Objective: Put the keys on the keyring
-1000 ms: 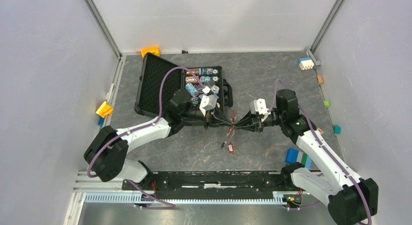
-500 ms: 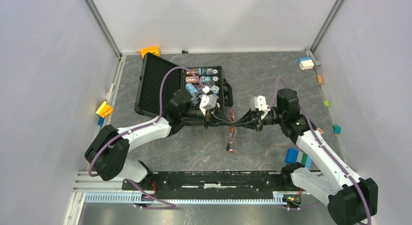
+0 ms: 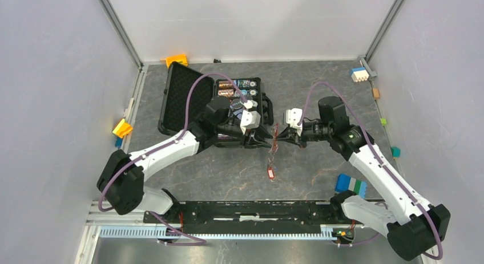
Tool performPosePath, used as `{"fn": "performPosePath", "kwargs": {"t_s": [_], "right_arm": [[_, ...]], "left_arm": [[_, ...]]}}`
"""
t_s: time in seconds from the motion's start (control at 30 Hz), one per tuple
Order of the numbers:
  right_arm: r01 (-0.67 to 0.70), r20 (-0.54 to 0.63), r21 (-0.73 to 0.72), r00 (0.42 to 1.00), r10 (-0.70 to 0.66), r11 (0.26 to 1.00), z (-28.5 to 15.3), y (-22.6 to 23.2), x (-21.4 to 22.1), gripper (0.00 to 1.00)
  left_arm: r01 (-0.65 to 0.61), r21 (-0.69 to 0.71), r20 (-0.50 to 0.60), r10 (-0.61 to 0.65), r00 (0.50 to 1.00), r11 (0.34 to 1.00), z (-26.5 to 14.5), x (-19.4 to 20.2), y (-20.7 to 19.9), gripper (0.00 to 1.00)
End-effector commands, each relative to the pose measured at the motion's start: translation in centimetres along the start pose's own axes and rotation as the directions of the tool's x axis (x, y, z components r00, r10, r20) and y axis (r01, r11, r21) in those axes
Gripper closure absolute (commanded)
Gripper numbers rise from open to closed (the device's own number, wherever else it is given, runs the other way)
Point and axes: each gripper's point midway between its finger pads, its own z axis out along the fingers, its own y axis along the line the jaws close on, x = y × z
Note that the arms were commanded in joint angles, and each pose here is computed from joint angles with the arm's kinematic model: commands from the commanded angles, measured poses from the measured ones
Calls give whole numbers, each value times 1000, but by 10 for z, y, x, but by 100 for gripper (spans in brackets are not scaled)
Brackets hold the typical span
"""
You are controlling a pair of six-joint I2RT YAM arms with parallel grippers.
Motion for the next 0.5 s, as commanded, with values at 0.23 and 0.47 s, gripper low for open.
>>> {"fn": "performPosePath", "kwargs": {"t_s": [0.23, 0.47], "right_arm": [[65, -199, 56, 978, -53, 996, -4, -11, 5, 100], [58, -202, 33, 978, -50, 998, 3, -7, 4, 100]], "left_arm": [[-160, 10, -184, 159, 970, 987, -11, 5, 13, 57], [-144, 11, -187, 144, 972, 989, 0, 13, 19, 60]]}}
